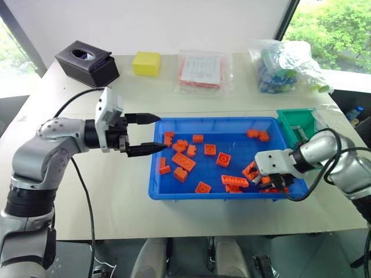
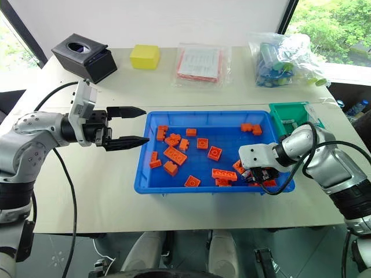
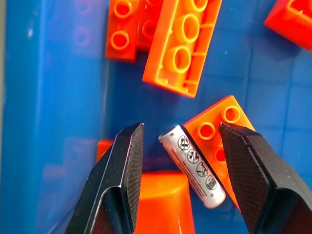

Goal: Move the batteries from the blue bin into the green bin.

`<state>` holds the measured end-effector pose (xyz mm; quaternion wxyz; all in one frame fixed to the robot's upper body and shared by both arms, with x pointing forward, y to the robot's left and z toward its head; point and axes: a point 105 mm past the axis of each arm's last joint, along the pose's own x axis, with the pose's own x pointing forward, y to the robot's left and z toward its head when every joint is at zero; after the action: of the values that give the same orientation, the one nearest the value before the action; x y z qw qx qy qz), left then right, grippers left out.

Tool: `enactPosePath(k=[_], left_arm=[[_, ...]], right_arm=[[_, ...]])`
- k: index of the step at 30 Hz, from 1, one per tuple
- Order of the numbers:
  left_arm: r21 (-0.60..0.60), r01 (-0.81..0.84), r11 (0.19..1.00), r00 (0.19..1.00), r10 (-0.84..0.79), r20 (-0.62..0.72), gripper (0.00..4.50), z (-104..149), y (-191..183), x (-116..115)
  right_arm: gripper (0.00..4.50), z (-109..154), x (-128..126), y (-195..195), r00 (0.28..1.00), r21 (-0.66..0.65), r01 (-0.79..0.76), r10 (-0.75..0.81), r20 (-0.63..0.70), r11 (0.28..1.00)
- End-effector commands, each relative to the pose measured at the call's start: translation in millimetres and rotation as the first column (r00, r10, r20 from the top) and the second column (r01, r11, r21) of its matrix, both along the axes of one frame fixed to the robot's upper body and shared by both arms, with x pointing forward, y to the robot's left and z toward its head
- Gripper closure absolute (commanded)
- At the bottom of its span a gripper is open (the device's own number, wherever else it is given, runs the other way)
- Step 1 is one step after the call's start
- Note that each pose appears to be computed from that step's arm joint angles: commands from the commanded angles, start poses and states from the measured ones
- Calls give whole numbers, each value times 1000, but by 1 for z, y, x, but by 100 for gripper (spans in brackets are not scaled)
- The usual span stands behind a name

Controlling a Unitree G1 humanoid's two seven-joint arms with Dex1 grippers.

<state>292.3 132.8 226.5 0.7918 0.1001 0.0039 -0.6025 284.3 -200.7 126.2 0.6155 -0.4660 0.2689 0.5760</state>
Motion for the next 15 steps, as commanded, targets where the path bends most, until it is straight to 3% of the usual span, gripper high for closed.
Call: enactPosePath(k=[1,15], left_arm=[[-12,0,1000,999,0,53,0,12,-1,0],[-8,-1,1000,998,2,56,0,13,0,0]], right_arm=[[199,3,5,0,1000,-11,-8,8,27,1000],[199,21,0,-10,996,-6,-10,11,94,1000]])
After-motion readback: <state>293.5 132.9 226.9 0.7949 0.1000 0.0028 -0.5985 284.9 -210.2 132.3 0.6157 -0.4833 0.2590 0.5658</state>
